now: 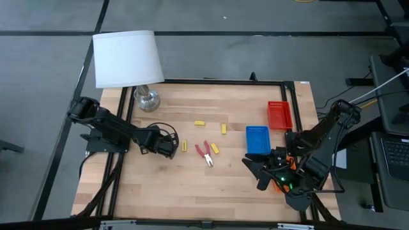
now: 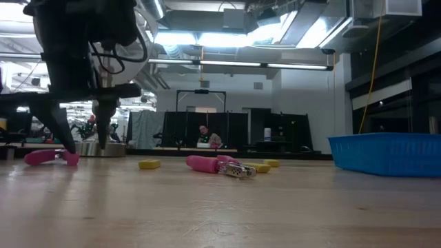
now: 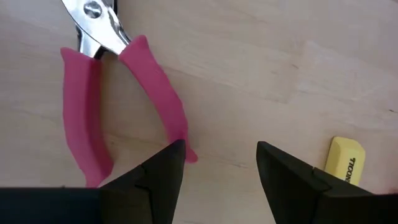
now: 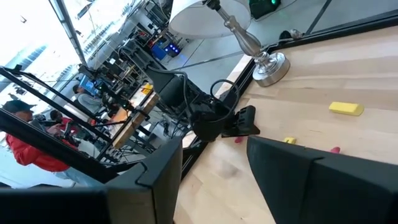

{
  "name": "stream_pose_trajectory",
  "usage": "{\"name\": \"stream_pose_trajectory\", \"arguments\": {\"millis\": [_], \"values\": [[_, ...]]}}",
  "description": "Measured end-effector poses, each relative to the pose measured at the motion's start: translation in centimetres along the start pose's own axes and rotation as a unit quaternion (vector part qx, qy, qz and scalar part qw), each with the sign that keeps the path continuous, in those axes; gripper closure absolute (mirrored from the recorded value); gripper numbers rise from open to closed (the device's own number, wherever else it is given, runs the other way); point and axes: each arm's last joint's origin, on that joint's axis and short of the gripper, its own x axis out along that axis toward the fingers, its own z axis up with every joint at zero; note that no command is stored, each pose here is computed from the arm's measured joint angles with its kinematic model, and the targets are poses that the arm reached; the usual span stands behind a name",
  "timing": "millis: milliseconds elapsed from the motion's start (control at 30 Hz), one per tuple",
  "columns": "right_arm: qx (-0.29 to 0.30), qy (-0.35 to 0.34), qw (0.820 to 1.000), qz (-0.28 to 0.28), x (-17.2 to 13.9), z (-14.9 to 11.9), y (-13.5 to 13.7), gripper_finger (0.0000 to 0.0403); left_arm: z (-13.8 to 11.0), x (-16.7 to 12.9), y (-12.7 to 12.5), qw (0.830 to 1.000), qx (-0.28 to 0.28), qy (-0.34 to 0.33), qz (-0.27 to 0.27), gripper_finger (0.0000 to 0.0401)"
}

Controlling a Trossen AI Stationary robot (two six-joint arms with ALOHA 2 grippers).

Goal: Pick & Place School Supplies
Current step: Put the left pink hole puncher into the red bin

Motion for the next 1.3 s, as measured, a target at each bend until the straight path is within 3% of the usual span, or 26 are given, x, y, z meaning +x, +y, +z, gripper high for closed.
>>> {"name": "stream_pose_trajectory", "arguments": {"millis": [300,767,1300], "values": [[0.004,-0.007,1.000,0.000,0.0,0.1,0.0,0.0218,-1.0,-1.1,0.6,0.999,0.034,0.009,0.017,0.0204],[0.009,-0.010,1.000,0.000,0.0,0.1,0.0,0.0218,0.6,-0.2,-0.2,0.999,0.001,-0.025,0.039,0.0256],[0.019,-0.010,1.000,0.000,0.0,0.0,0.1,0.0217,0.3,0.8,-0.3,0.998,0.002,-0.021,0.063,0.0260]]}}
